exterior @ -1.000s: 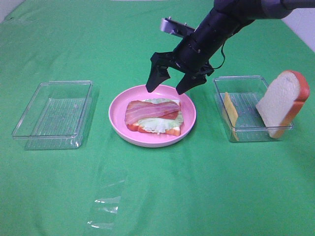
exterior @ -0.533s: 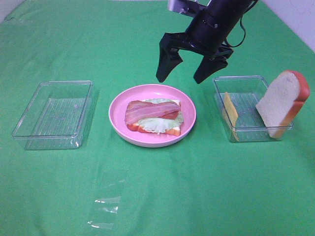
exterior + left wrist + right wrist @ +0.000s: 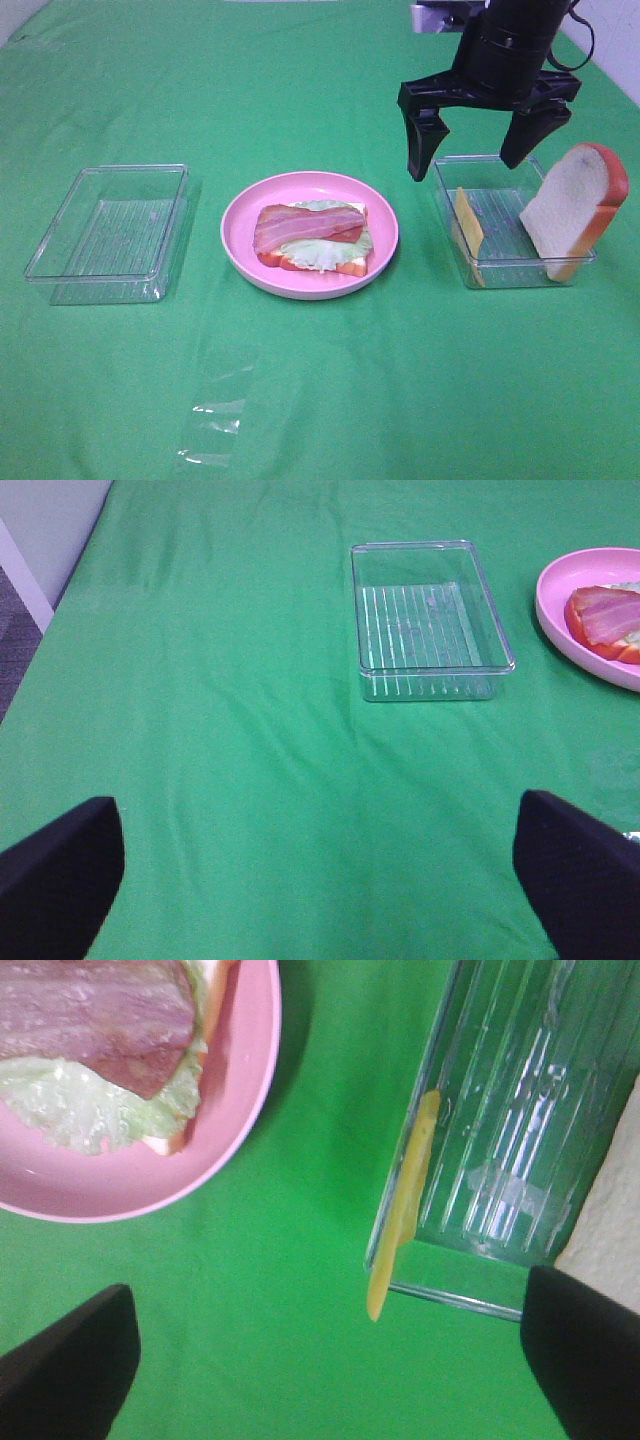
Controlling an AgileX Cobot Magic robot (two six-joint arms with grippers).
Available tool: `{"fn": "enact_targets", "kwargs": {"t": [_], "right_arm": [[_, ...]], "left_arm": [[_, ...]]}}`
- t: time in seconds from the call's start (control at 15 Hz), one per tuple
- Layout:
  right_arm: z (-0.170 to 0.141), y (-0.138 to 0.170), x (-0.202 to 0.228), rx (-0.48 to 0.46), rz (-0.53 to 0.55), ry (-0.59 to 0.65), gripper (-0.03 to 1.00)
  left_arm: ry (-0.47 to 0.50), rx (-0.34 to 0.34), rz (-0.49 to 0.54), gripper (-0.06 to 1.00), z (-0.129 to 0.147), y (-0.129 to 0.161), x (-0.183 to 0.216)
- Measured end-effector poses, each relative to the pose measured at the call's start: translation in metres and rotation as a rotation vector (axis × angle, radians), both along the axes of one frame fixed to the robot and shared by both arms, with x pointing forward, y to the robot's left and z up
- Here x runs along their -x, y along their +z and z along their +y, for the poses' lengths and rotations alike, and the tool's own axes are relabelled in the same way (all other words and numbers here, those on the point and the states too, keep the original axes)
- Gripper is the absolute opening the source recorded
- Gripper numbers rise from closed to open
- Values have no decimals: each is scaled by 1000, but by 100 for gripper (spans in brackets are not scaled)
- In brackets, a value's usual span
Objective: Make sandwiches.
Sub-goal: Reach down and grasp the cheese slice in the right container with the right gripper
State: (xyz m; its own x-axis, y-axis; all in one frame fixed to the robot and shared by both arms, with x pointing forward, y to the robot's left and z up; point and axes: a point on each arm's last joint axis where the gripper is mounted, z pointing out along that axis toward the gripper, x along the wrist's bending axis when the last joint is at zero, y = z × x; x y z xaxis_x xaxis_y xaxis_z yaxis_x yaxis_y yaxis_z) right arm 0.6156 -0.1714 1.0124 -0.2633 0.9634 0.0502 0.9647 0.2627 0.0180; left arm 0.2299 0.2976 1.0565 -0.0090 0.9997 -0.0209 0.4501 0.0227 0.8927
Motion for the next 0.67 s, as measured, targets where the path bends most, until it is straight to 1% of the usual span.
{"fn": "enact_targets", "kwargs": {"t": [0.07, 0.13, 0.33, 0.53, 0.6, 0.67], "right_arm": [[-6, -6, 0, -11, 13, -24, 98], [-15, -15, -3, -52, 11, -59, 98], [-14, -27, -7, -85, 10, -68, 97], [-13, -49, -12, -67, 45, -69, 96], [-13, -66, -16, -55, 72, -71, 96], [-12, -74, -16, -50, 89, -71, 96]], "left_arm": [[0, 0, 0, 98, 0, 0, 0], [0, 0, 0, 98, 0, 0, 0], [0, 0, 0, 98, 0, 0, 0], [0, 0, 0, 98, 0, 0, 0], [0, 0, 0, 98, 0, 0, 0], [0, 0, 0, 98, 0, 0, 0]]}}
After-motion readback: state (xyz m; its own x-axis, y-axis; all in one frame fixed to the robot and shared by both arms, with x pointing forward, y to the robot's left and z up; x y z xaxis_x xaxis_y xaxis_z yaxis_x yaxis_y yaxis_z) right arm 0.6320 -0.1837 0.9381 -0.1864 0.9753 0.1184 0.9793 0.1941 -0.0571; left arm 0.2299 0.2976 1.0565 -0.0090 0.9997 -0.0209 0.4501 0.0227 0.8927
